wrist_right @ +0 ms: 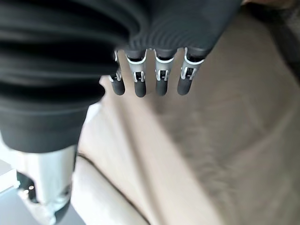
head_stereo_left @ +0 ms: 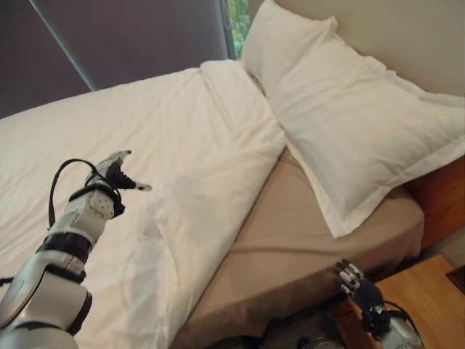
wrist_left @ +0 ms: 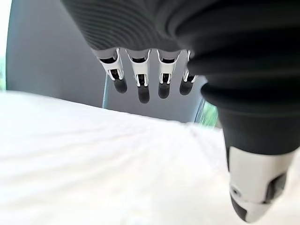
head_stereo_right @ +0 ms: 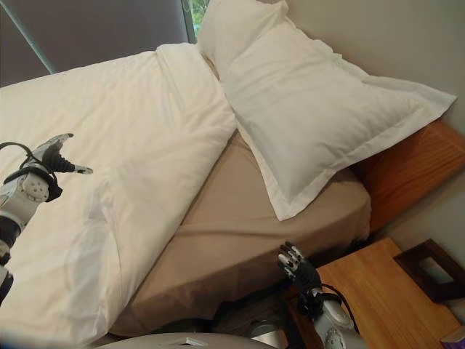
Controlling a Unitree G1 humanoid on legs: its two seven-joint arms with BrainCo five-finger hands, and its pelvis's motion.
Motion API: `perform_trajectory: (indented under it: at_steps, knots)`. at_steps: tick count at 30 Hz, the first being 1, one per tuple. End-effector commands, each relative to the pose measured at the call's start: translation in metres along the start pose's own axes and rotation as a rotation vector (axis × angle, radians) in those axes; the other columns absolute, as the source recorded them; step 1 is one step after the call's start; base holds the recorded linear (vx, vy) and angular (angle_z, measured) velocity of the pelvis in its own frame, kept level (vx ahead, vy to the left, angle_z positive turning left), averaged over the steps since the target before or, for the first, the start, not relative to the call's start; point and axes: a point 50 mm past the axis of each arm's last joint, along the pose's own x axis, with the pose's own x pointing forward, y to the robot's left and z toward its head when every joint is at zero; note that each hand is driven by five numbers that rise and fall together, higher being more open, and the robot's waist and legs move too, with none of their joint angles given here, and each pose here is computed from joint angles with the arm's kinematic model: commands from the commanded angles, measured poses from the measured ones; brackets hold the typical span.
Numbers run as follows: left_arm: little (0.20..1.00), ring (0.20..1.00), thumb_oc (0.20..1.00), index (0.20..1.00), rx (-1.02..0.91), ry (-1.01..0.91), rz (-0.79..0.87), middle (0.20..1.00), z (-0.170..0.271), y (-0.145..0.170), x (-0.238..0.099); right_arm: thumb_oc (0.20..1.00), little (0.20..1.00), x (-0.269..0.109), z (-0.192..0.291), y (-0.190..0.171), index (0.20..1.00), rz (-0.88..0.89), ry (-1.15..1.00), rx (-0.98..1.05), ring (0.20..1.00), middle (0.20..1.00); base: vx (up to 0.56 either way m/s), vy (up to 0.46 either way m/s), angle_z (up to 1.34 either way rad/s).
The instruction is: Making the bed.
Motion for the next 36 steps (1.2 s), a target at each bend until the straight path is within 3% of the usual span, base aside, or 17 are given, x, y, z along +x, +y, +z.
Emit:
perform_trajectory:
  at_steps: [1, 6, 12, 15, 18, 19, 24, 26, 28, 29, 30, 32, 34, 35, 36]
  knots:
    - [1.000, 1.000, 1.000, 1.000, 0.013, 0.048, 0.053, 1.000, 0.006, 0.033, 0.012, 1.000, 1.000, 0.007, 0.022, 0.020, 1.000, 0.122, -0.120, 0.009, 1.000, 1.000, 0.00, -0.002, -0.21]
    - [1.000, 1.000, 1.000, 1.000, 0.072, 0.070, 0.055, 1.000, 0.015, 0.036, 0.018, 1.000, 1.000, 0.007, 0.020, 0.018, 1.000, 0.113, -0.102, 0.011, 1.000, 1.000, -0.02, -0.015, -0.12]
    - [1.000, 1.000, 1.000, 1.000, 0.092, 0.087, 0.163, 1.000, 0.029, 0.069, 0.024, 1.000, 1.000, 0.013, 0.035, 0.021, 1.000, 0.126, -0.143, 0.028, 1.000, 1.000, -0.12, -0.022, -0.11]
    - [1.000, 1.000, 1.000, 1.000, 0.007, 0.091, 0.228, 1.000, 0.031, 0.085, 0.024, 1.000, 1.000, 0.013, 0.039, 0.023, 1.000, 0.148, -0.153, 0.015, 1.000, 1.000, -0.08, -0.044, -0.16]
    - [1.000, 1.000, 1.000, 1.000, -0.137, 0.131, 0.231, 1.000, 0.023, 0.077, 0.023, 1.000, 1.000, 0.014, 0.038, 0.024, 1.000, 0.143, -0.146, 0.006, 1.000, 1.000, -0.01, -0.032, -0.14]
    - [0.200, 0.200, 0.200, 0.200, -0.325, 0.178, 0.188, 0.200, 0.016, 0.053, 0.022, 1.000, 1.000, 0.015, 0.034, 0.024, 1.000, 0.131, -0.131, 0.011, 1.000, 1.000, 0.03, -0.030, -0.12]
    - [0.200, 0.200, 0.200, 0.200, -0.530, 0.238, 0.056, 0.200, 0.009, 0.002, 0.018, 1.000, 1.000, 0.014, 0.028, 0.024, 1.000, 0.120, -0.112, 0.039, 1.000, 1.000, 0.04, 0.009, -0.02]
    - [0.200, 0.200, 0.200, 0.200, -0.684, 0.190, 0.097, 0.200, 0.024, 0.007, 0.022, 1.000, 1.000, 0.015, 0.028, 0.023, 1.000, 0.115, -0.107, 0.033, 1.000, 1.000, 0.08, 0.026, -0.13]
    - [0.200, 0.200, 0.200, 0.200, -0.705, 0.162, 0.106, 0.200, 0.029, 0.010, 0.023, 1.000, 1.000, 0.015, 0.028, 0.023, 1.000, 0.116, -0.103, 0.030, 1.000, 1.000, 0.06, 0.015, -0.15]
    - [0.200, 0.200, 0.200, 0.200, -0.773, 0.019, 0.155, 0.200, 0.059, 0.031, 0.028, 1.000, 1.000, 0.016, 0.030, 0.021, 1.000, 0.112, -0.102, 0.018, 1.000, 1.000, 0.04, 0.010, -0.13]
    - [0.200, 0.200, 0.200, 0.200, -0.773, 0.019, 0.155, 0.200, 0.059, 0.031, 0.028, 1.000, 1.000, 0.016, 0.030, 0.021, 1.000, 0.112, -0.102, 0.018, 1.000, 1.000, 0.07, 0.013, -0.12]
    - [0.200, 0.200, 0.200, 0.200, -0.918, -0.307, 0.195, 0.200, 0.118, 0.065, 0.023, 1.000, 1.000, 0.017, 0.035, 0.019, 1.000, 0.109, -0.112, -0.010, 1.000, 1.000, 0.07, 0.014, -0.04]
    - [0.200, 0.200, 0.200, 0.200, -0.950, -0.570, 0.185, 0.200, 0.170, 0.083, 0.004, 1.000, 1.000, 0.017, 0.035, 0.017, 1.000, 0.104, -0.103, -0.029, 1.000, 1.000, 0.05, 0.012, 0.12]
    - [0.200, 0.200, 0.200, 0.200, -0.950, -0.570, 0.185, 0.200, 0.170, 0.083, 0.004, 1.000, 1.000, 0.017, 0.035, 0.017, 1.000, 0.104, -0.103, -0.029, 1.000, 1.000, 0.07, 0.035, 0.17]
    - [0.200, 0.200, 0.200, 0.200, -0.991, -0.745, 0.127, 0.200, 0.205, 0.085, -0.013, 1.000, 1.000, 0.018, 0.033, 0.015, 1.000, 0.094, -0.090, -0.047, 1.000, 1.000, 0.06, 0.032, 0.26]
